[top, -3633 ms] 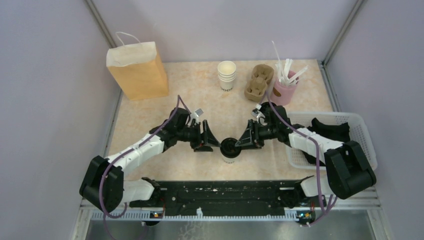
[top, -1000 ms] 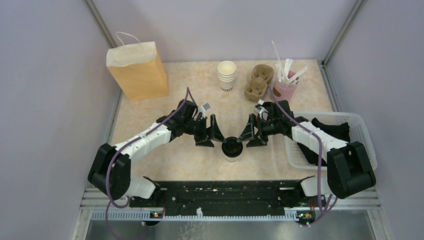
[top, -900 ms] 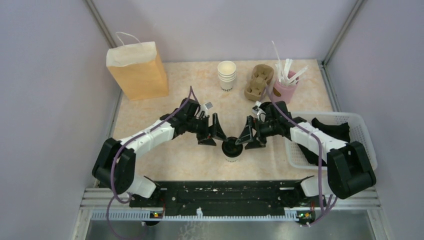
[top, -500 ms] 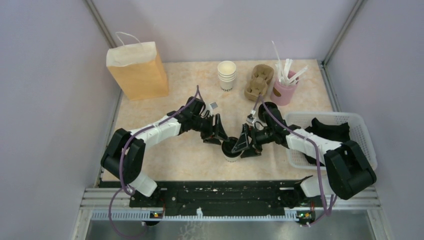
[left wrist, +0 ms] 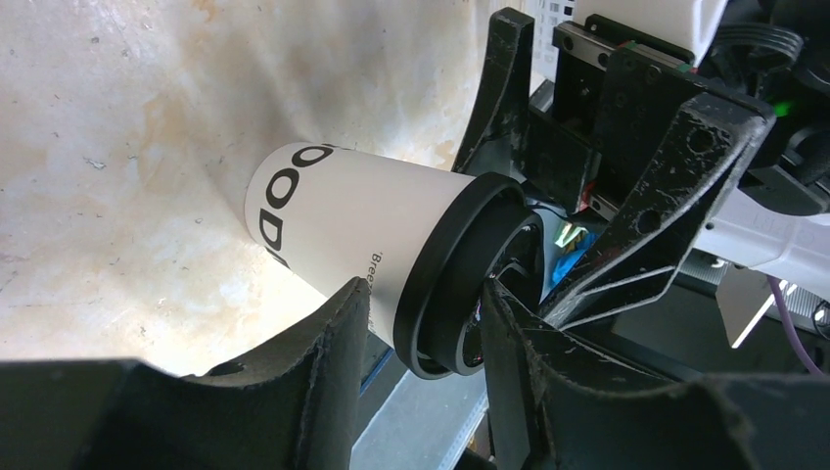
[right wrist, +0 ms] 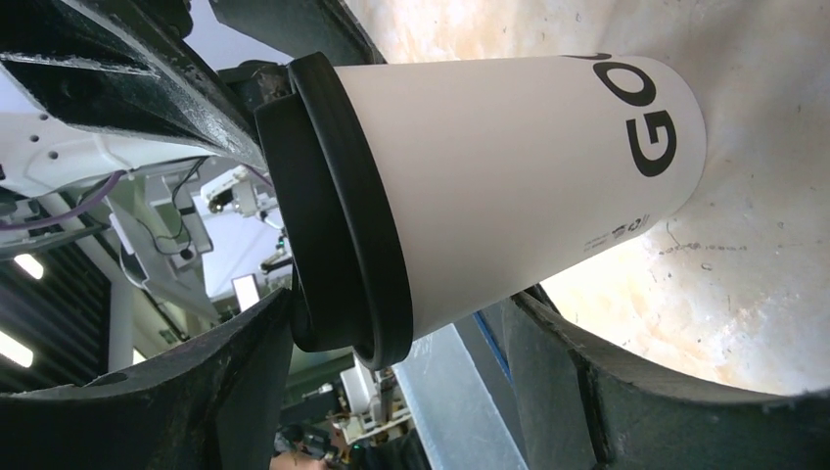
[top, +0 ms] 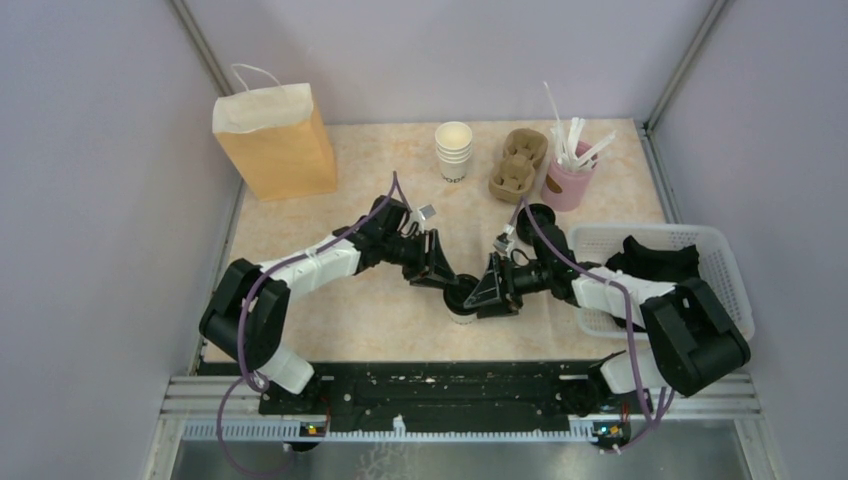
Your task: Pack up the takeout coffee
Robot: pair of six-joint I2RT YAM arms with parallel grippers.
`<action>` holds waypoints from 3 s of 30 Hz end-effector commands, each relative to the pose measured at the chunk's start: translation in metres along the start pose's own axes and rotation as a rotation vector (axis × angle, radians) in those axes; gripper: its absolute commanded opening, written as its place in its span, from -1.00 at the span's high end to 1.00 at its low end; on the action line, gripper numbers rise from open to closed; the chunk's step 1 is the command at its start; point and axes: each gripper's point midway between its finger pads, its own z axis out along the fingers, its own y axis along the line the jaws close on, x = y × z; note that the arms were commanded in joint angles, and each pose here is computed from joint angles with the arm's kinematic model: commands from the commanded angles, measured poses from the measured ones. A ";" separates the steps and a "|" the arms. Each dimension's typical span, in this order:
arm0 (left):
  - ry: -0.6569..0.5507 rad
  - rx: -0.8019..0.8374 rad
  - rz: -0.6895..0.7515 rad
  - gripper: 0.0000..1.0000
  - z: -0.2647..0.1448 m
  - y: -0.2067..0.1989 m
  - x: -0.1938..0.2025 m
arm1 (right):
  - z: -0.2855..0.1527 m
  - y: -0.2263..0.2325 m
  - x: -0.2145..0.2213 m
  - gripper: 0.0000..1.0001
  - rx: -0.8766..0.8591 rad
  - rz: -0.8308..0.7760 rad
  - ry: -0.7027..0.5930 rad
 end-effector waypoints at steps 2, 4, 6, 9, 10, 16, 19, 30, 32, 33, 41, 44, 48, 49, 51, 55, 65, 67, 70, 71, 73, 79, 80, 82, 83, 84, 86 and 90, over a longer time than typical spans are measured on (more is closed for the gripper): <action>0.006 -0.222 -0.089 0.01 0.006 0.065 0.024 | 0.002 -0.084 0.012 -0.32 0.263 0.117 -0.058; 0.004 -0.246 -0.102 0.02 0.006 0.073 0.028 | 0.000 -0.097 0.018 -0.29 0.318 0.146 -0.049; 0.007 -0.268 -0.117 0.02 0.006 0.081 0.033 | -0.003 -0.107 0.019 -0.29 0.373 0.153 -0.055; 0.024 -0.289 -0.154 0.03 0.008 0.095 0.046 | -0.004 -0.123 0.017 -0.27 0.435 0.155 -0.070; 0.026 -0.292 -0.168 0.03 0.008 0.099 0.050 | -0.002 -0.127 0.017 -0.25 0.441 0.158 -0.064; 0.032 -0.335 -0.187 0.04 0.006 0.116 0.063 | 0.001 -0.142 0.014 -0.18 0.481 0.148 -0.060; 0.042 -0.328 -0.177 0.04 0.008 0.113 0.060 | 0.004 -0.136 0.012 -0.16 0.454 0.137 -0.035; 0.004 -0.081 -0.005 -0.46 -0.009 0.014 0.015 | -0.026 -0.016 -0.031 -0.61 0.308 -0.114 -0.101; 0.009 -0.049 0.004 -0.57 -0.009 0.007 0.013 | -0.031 -0.009 -0.035 -0.68 0.330 -0.139 -0.102; 0.016 -0.031 0.008 -0.60 -0.008 0.004 0.013 | -0.034 -0.005 -0.038 -0.69 0.339 -0.153 -0.108; 0.080 0.046 -0.050 -0.48 0.012 -0.002 0.016 | -0.065 0.037 -0.060 -0.73 0.417 -0.205 -0.226; 0.099 0.062 -0.064 -0.45 0.024 -0.007 0.016 | -0.094 0.066 -0.071 -0.75 0.478 -0.268 -0.321; 0.126 0.089 -0.063 -0.38 0.043 -0.020 0.016 | -0.122 0.089 -0.069 -0.76 0.542 -0.322 -0.376; 0.134 0.095 -0.060 -0.37 0.048 -0.025 0.015 | -0.128 0.091 -0.067 -0.76 0.558 -0.327 -0.386; 0.149 0.112 -0.051 -0.36 0.061 -0.035 0.014 | -0.138 0.096 -0.063 -0.77 0.578 -0.336 -0.411; 0.165 0.122 -0.016 -0.35 0.082 -0.053 0.008 | -0.150 0.100 -0.055 -0.78 0.590 -0.334 -0.456; 0.178 0.148 0.066 -0.68 0.098 -0.086 -0.004 | -0.167 0.107 -0.041 -0.80 0.602 -0.335 -0.511; 0.169 0.160 0.100 -0.75 0.093 -0.096 -0.007 | -0.170 0.115 -0.042 -0.81 0.590 -0.346 -0.528; 0.147 0.177 0.157 -0.97 0.079 -0.113 -0.014 | -0.174 0.125 -0.046 -0.81 0.579 -0.359 -0.548; 0.138 0.181 0.170 -0.97 0.073 -0.117 -0.016 | -0.176 0.128 -0.047 -0.81 0.578 -0.365 -0.555; 0.096 0.192 0.211 -0.97 0.058 -0.128 -0.024 | -0.177 0.133 -0.049 -0.82 0.577 -0.374 -0.561; -0.101 0.068 0.301 -0.95 -0.007 -0.125 -0.058 | -0.183 0.142 -0.054 -0.82 0.589 -0.400 -0.573; -0.154 0.014 0.312 -0.93 -0.023 -0.120 -0.067 | -0.185 0.143 -0.054 -0.83 0.591 -0.409 -0.578; -0.304 -0.123 0.326 -0.87 -0.066 -0.104 -0.093 | -0.186 0.144 -0.055 -0.83 0.596 -0.417 -0.579; -0.383 -0.193 0.321 -0.85 -0.087 -0.095 -0.105 | -0.186 0.144 -0.055 -0.83 0.598 -0.423 -0.578; -0.465 -0.254 0.311 -0.84 -0.109 -0.086 -0.118 | -0.186 0.143 -0.056 -0.83 0.601 -0.425 -0.574; -0.610 -0.326 0.301 -0.86 -0.152 -0.074 -0.139 | -0.184 0.142 -0.057 -0.84 0.599 -0.432 -0.564; -0.799 -0.406 0.268 -0.97 -0.205 -0.059 -0.168 | -0.178 0.137 -0.062 -0.84 0.607 -0.431 -0.541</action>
